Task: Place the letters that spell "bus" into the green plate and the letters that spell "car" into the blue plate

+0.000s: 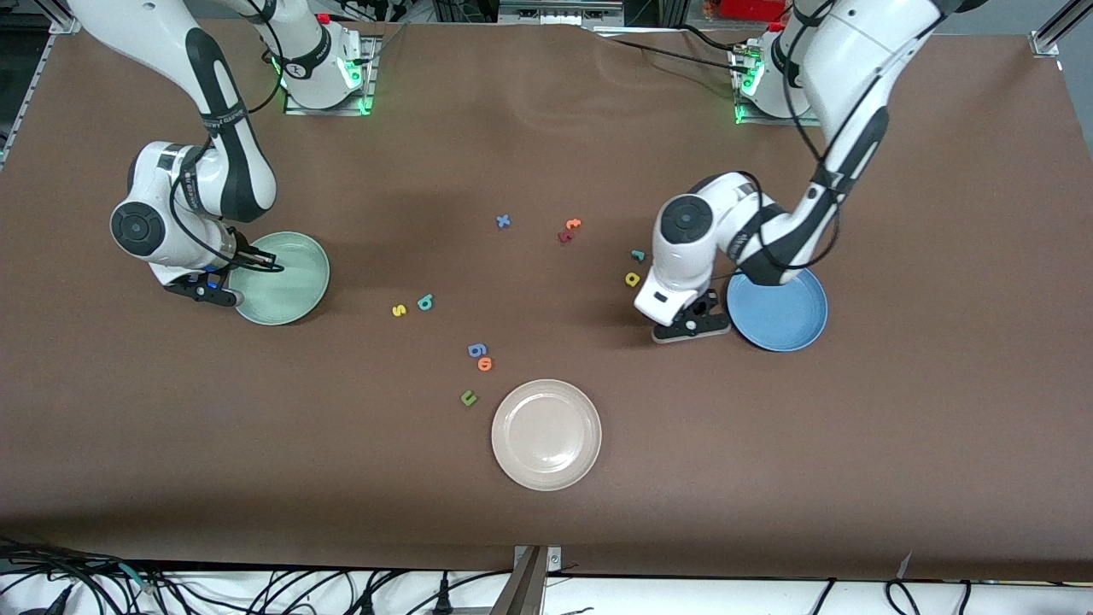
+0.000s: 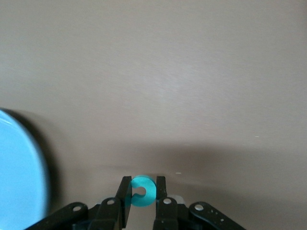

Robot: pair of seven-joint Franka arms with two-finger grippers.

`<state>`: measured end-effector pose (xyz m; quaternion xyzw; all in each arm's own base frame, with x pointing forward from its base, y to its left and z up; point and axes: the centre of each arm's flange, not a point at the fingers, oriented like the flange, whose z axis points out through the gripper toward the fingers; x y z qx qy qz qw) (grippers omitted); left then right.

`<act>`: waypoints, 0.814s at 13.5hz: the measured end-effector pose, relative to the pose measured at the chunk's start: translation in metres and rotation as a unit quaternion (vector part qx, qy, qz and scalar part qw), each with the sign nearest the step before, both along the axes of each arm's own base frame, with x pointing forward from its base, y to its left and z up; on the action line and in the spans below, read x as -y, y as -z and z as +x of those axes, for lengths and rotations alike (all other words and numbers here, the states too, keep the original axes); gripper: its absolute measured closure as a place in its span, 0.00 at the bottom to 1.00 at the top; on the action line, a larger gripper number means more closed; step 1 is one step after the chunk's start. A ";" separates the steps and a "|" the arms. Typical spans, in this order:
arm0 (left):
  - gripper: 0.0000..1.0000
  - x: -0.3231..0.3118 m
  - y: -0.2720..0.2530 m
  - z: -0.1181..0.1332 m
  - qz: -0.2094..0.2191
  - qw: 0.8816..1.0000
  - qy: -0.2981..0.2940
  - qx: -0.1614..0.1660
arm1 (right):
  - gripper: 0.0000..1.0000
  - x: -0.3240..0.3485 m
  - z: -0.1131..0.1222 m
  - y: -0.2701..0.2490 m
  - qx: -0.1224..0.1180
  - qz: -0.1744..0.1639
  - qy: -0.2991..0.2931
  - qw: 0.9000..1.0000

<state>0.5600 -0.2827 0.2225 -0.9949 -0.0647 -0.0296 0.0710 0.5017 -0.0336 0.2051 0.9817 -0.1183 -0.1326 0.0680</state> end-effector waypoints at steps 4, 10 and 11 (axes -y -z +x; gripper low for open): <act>0.76 -0.072 -0.030 0.014 -0.019 0.999 0.033 -0.025 | 0.72 0.001 -0.001 0.006 -0.006 0.000 -0.010 1.000; 0.76 -0.182 -0.033 0.000 -0.049 0.994 0.077 -0.064 | 0.22 -0.021 0.022 -0.037 0.007 0.014 -0.017 1.000; 0.76 -0.188 -0.030 -0.003 -0.050 0.993 0.079 -0.069 | 0.10 -0.030 0.031 -0.056 0.005 0.018 -0.016 1.000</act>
